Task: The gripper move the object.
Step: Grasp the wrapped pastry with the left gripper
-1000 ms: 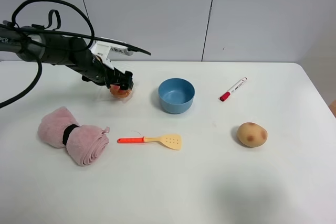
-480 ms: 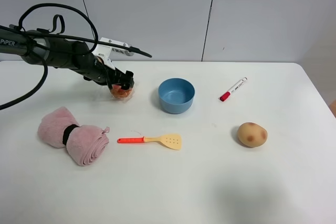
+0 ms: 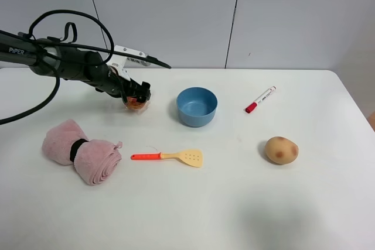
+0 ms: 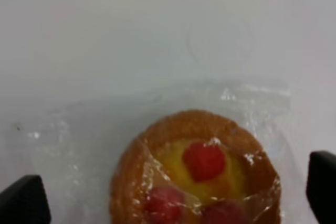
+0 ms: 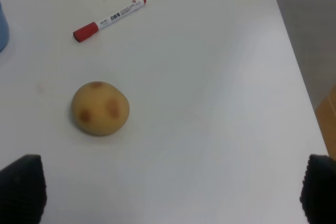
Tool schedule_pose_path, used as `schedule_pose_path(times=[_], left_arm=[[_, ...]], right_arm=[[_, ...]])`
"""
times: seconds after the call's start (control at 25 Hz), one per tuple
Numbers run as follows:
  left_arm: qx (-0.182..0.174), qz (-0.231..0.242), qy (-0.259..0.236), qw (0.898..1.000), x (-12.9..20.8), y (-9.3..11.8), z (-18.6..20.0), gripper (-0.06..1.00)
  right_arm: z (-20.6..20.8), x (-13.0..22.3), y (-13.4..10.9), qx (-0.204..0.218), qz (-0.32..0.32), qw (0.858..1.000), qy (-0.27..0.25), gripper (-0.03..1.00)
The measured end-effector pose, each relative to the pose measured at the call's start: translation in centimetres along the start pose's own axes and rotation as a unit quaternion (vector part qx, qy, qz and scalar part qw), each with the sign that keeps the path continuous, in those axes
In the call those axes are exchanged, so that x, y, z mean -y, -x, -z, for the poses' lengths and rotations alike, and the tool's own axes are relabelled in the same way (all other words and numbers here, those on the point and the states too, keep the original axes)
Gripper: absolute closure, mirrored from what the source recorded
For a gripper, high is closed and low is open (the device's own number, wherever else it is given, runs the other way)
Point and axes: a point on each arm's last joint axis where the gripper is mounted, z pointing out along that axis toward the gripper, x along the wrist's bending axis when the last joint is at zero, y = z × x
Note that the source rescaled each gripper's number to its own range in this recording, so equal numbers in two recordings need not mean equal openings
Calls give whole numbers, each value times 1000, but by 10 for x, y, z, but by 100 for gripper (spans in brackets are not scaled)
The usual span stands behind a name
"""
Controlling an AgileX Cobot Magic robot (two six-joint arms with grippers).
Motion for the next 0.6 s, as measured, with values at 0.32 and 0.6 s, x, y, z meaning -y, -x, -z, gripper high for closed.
schedule_pose_path(times=[0.32, 0.6], left_arm=[[-1, -2, -12, 1000, 11, 1, -13, -6], [-1, -2, -11, 1000, 13, 1, -16, 5]], right_arm=[[0, 0, 0, 0, 0, 1000, 0, -3], [0, 0, 0, 0, 0, 1000, 0, -3]])
